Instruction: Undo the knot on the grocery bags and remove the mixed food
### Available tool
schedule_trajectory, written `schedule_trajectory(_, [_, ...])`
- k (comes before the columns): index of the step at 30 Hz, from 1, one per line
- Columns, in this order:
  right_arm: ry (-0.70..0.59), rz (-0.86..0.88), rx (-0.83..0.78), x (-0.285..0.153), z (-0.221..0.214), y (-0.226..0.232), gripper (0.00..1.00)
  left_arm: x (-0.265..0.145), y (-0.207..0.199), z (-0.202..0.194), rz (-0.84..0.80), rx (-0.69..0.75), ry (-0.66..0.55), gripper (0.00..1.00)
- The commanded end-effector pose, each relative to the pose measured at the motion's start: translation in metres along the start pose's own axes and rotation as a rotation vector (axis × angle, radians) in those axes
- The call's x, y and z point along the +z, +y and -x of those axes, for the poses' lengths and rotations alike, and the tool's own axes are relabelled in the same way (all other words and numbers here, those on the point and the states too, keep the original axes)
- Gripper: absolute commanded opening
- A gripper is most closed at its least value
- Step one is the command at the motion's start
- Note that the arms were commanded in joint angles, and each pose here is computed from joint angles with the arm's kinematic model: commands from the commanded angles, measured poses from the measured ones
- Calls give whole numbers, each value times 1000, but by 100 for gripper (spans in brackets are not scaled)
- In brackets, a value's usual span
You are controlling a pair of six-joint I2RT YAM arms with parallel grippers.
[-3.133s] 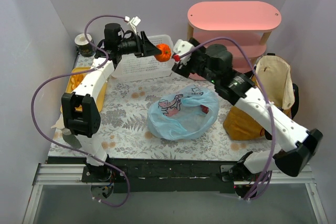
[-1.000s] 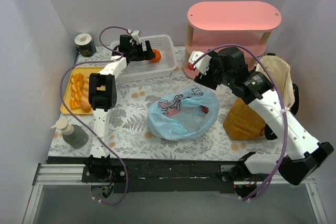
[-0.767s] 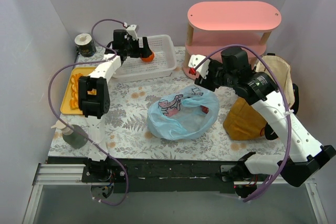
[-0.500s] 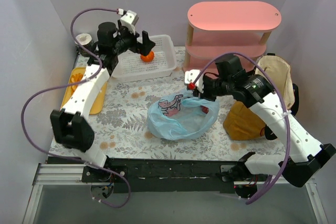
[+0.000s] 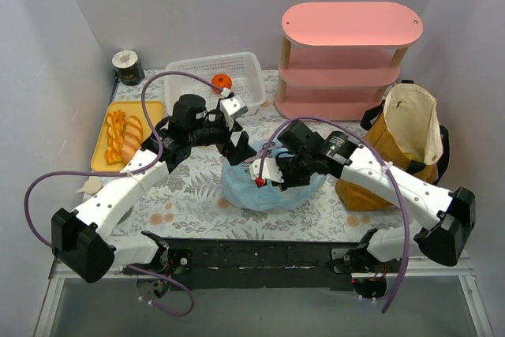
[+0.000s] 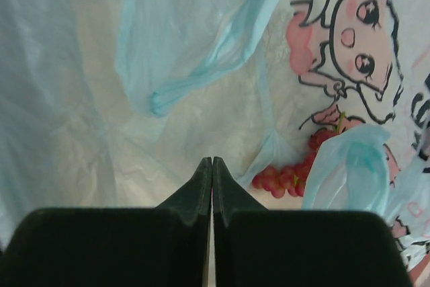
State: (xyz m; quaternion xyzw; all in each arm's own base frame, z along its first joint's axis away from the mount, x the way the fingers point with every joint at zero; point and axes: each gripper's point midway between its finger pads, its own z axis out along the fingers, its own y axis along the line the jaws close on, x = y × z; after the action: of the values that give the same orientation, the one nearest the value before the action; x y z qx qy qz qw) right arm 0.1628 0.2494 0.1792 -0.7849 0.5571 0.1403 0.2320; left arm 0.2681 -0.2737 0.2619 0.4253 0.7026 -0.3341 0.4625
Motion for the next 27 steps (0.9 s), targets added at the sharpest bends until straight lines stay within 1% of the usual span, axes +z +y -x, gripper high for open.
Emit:
schedule_trajectory(1, [89,-188,29,-1,-22,-26,1,-4,-5,-16,17,0,26,98])
schedule_trajectory(2, [99,-215,41,-1,-27,-28,1,2,-1,-25,26,-10,48,98])
schedule_trajectory(4, [187,-293,71,1,-57,-36,1,10,6,-33,41,-19,81,98])
schedule_trajectory(5, [172,-362,77,-5,-59,-48,1,19,10,-44,36,-36,120,98])
schedule_trajectory(6, [199,-377,100,-2,-73,-48,1,22,13,-45,36,-44,140,95])
schedule_trajectory(7, [221,-427,154,-10,-89,-58,1,25,17,-48,49,-51,154,93])
schedule_trajectory(8, [211,-461,195,-16,-94,-66,1,27,19,-50,51,-58,160,88])
schedule_trajectory(10, [174,-509,332,-30,-105,-80,1,30,18,-48,41,-52,141,83])
schedule_trajectory(11, [167,-513,368,-32,-108,-83,1,31,14,-46,18,-50,131,79])
schedule_trajectory(12, [151,-521,403,-35,-108,-86,1,32,13,-45,6,-52,129,73])
schedule_trajectory(14, [105,-514,400,-38,-97,-90,2,35,11,-41,-12,-74,121,71])
schedule_trajectory(16, [16,-475,416,-37,-77,-90,7,38,11,-39,-15,-93,117,70])
schedule_trajectory(17, [4,-452,419,-35,-74,-87,9,38,9,-36,-26,-95,108,69])
schedule_trajectory(19, [-6,-407,415,-28,-72,-83,12,40,9,-35,-32,-103,104,64])
schedule_trajectory(21, [15,-405,410,-23,-78,-82,13,41,6,-34,-52,-108,100,53])
schedule_trajectory(22, [16,-413,402,-21,-79,-84,14,41,4,-34,-59,-110,99,41])
schedule_trajectory(23, [25,-410,389,-19,-82,-83,14,41,3,-33,-63,-111,96,34])
schedule_trajectory(25, [37,-417,378,-15,-85,-86,15,40,3,-33,-63,-113,93,26])
schedule_trajectory(27, [57,-410,358,-10,-90,-86,15,40,3,-32,-57,-114,89,24])
